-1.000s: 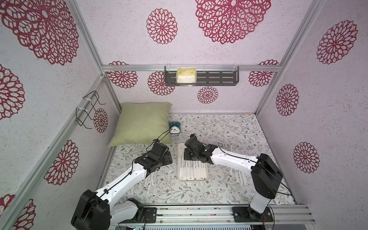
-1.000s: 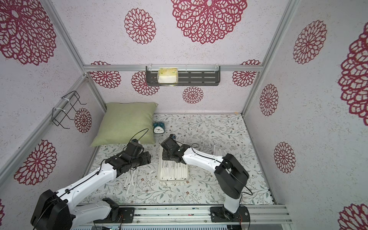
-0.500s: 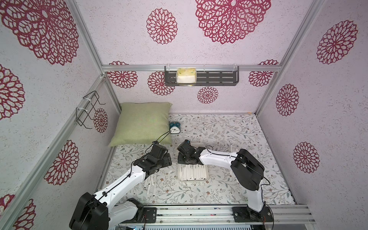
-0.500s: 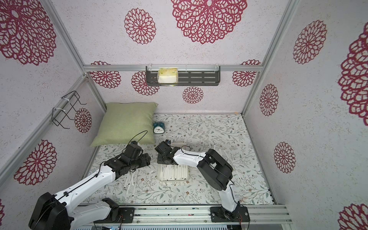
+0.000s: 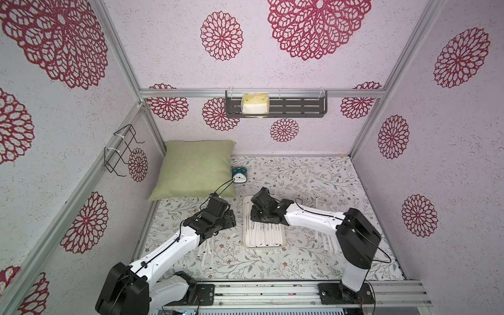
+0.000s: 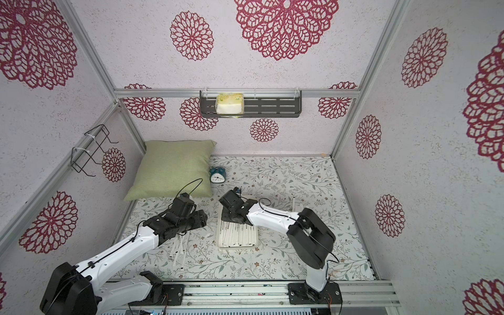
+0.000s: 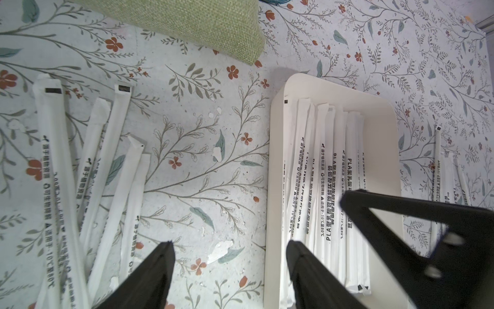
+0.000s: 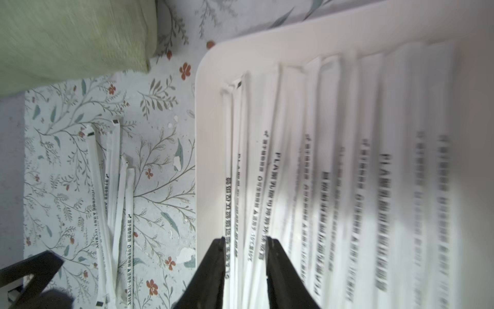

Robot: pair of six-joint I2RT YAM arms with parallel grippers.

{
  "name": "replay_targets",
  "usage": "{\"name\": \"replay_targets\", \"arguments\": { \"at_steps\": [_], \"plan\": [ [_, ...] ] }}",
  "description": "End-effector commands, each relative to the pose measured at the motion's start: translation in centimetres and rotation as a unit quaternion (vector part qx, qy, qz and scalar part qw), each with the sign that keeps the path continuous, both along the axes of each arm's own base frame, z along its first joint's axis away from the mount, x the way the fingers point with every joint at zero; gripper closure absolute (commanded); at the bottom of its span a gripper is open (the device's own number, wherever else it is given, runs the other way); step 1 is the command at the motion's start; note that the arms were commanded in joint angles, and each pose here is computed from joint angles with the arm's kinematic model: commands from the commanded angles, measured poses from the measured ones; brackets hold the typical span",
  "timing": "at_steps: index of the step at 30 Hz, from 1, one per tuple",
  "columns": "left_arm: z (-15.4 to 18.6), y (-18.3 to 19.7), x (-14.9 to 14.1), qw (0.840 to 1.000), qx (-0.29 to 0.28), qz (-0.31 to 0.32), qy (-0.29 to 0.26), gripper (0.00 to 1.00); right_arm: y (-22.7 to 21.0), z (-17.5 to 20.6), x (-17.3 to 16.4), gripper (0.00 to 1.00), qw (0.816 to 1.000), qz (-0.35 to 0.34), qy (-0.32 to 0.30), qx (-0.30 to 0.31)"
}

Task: Put the straws into the storage box
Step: Place the straw in the storage box, then pick up the straw from the center of the board.

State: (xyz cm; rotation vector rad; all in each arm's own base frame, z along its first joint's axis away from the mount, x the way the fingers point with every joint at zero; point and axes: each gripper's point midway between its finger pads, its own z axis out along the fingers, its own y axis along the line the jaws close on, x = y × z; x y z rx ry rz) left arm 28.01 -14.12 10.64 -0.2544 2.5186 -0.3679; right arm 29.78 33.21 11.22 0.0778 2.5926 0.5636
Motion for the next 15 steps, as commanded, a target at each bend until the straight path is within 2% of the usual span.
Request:
{"name": "replay_targets", "arguments": {
  "at_steps": [1, 4, 9, 12, 15],
  "plan": [
    [1.7, -2.5, 0.9, 0.999, 0.002, -0.041, -0.023, 0.27, -8.6, 0.0, 1.0, 0.69, 0.996, -0.048, -0.007, -0.070],
    [2.4, -6.1, 0.7, 0.995, 0.010, -0.092, -0.028, 0.27, -15.3, -1.7, 1.0, 0.70, 0.990, -0.066, 0.015, -0.122],
    [1.7, -12.1, 0.3, 0.987, -0.002, -0.157, -0.021, 0.27, -22.5, -3.9, 1.1, 0.69, 0.979, -0.094, 0.047, -0.174],
    [0.8, -14.7, 0.1, 0.983, 0.001, -0.184, -0.007, 0.27, -25.1, -5.5, 1.7, 0.69, 0.975, -0.114, 0.060, -0.179],
    [0.1, -16.2, -0.1, 0.980, 0.007, -0.201, 0.003, 0.27, -25.7, -6.4, 2.5, 0.69, 0.976, -0.120, 0.063, -0.172]
  ]
}}
